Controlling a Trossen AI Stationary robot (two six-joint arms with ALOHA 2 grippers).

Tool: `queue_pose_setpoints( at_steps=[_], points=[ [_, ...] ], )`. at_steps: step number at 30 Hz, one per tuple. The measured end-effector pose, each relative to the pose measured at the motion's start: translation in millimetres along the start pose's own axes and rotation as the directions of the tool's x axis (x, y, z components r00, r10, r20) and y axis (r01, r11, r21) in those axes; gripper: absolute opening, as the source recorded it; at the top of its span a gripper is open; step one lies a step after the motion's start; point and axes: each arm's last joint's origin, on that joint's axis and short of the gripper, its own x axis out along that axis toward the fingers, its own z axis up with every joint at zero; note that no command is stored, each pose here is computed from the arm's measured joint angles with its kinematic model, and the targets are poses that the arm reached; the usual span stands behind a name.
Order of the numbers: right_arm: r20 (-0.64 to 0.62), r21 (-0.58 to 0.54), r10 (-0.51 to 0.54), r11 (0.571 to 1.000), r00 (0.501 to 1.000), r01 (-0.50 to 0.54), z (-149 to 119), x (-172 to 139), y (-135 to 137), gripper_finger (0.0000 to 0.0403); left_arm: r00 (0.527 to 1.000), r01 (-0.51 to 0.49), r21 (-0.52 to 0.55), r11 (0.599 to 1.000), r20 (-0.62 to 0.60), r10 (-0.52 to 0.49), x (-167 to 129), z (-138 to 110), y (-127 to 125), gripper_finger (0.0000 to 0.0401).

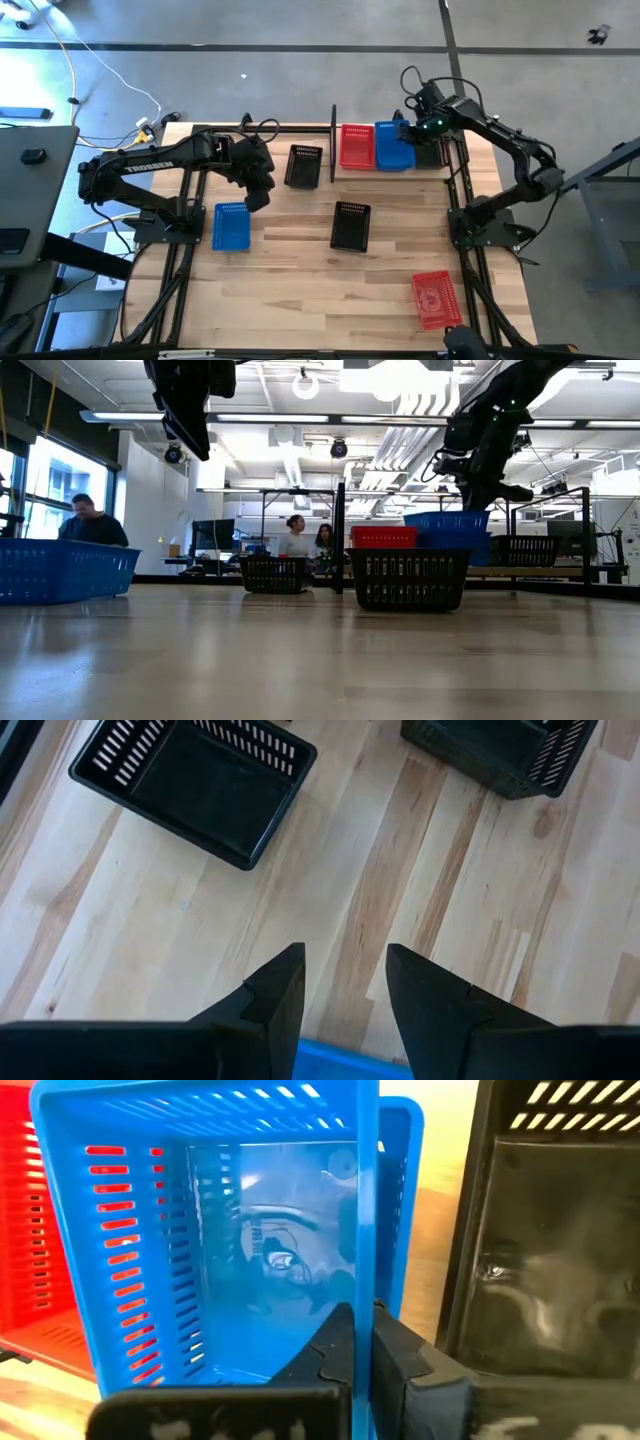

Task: Stack baskets on shelf by color
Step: Stack the bottom blue bin on the other blue bin on the shelf, then stack the top black bin on the other black bin on the shelf

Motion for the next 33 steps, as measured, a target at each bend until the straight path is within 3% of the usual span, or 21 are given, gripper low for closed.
queue_pose_setpoints(
  at_steps=[12, 23, 33],
  points=[
    [0.027, -0.044, -0.021, 0.999, 0.999, 0.023, 1.5, 0.0, -0.2, 0.0005, 1.000, 0.000, -0.027, 1.000, 0.000, 0.000, 0.0, 0.1, 0.1, 0.0131],
    [0.045, -0.047, -0.027, 0.998, 0.999, 0.029, 3.4, -3.5, 1.3, 0.0097, 1.000, -0.003, -0.064, 0.998, 0.001, 0.003, 0.0, 0.1, 0.2, 0.0131],
    [0.022, -0.157, -0.005, 0.988, 1.000, 0.009, 1.7, -38.8, 28.1, 0.0108, 1.000, -0.024, -0.079, 0.997, 0.004, 0.024, 0.0, 0.2, 0.8, 0.0131]
  ],
)
